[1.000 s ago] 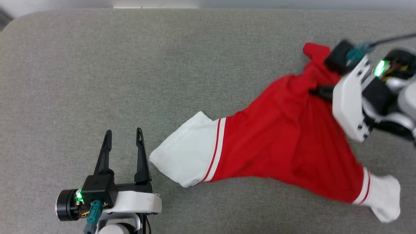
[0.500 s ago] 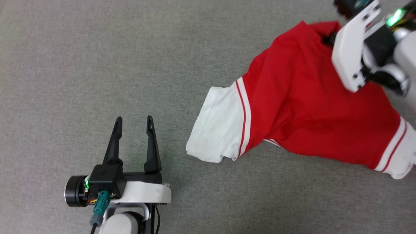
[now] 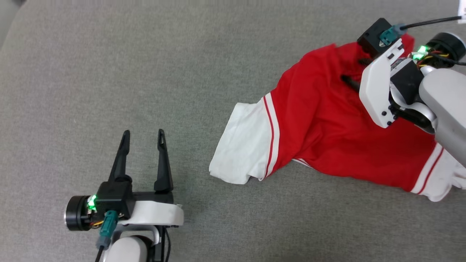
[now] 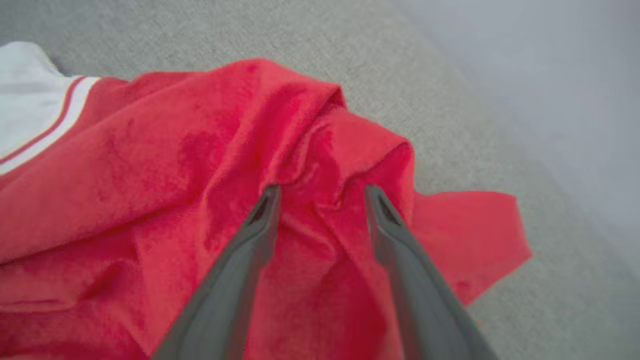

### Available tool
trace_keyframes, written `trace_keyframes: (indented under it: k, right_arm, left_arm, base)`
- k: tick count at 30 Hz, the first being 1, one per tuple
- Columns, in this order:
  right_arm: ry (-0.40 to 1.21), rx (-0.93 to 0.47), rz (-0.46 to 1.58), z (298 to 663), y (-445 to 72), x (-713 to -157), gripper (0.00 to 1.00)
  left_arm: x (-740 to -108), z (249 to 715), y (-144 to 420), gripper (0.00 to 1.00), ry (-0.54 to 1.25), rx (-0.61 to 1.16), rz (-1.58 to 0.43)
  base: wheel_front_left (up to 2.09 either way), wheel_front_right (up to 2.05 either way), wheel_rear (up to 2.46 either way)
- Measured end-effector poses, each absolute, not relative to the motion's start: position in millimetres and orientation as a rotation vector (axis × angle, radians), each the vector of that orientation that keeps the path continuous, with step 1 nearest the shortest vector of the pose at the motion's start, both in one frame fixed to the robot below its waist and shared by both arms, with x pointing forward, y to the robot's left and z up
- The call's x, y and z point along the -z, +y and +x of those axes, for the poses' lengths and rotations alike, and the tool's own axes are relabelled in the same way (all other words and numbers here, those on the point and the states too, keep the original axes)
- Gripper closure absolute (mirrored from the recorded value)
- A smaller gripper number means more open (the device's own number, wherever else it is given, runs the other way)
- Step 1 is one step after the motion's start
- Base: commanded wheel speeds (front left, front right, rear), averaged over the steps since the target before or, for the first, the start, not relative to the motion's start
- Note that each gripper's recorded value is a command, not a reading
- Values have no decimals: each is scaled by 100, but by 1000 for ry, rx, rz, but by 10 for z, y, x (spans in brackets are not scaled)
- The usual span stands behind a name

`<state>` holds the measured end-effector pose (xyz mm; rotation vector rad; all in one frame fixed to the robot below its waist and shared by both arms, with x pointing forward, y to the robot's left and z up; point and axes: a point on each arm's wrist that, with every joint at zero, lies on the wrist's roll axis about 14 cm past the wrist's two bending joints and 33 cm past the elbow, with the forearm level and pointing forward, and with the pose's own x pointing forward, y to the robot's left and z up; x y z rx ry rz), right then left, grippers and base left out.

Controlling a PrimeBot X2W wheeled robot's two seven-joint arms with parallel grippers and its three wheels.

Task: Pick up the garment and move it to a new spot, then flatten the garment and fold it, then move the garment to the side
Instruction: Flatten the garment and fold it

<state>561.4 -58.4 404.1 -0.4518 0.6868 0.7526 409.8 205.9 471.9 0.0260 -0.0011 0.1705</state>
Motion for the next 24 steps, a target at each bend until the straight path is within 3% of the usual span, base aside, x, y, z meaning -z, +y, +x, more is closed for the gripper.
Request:
trace_keyframes:
  k: [11, 18, 24]
  right_arm:
    - [87, -704, -352, 5595, -857, -5321, 0]
    - [-117, -519, -252, 5462, -1304, -5772, 0]
    - [-221, -370, -179, 4952, -1572, -5729, 0]
  left_arm:
    - [-5096, 4130, 2106, 0, -109, -87, 97]
    - [-5218, 4319, 1965, 0, -134, 35, 145]
    - [-5354, 4602, 1751, 0, -99, 168, 211]
  base:
    - [0, 0, 0]
    - [0, 0, 0]
    - [0, 0, 0]
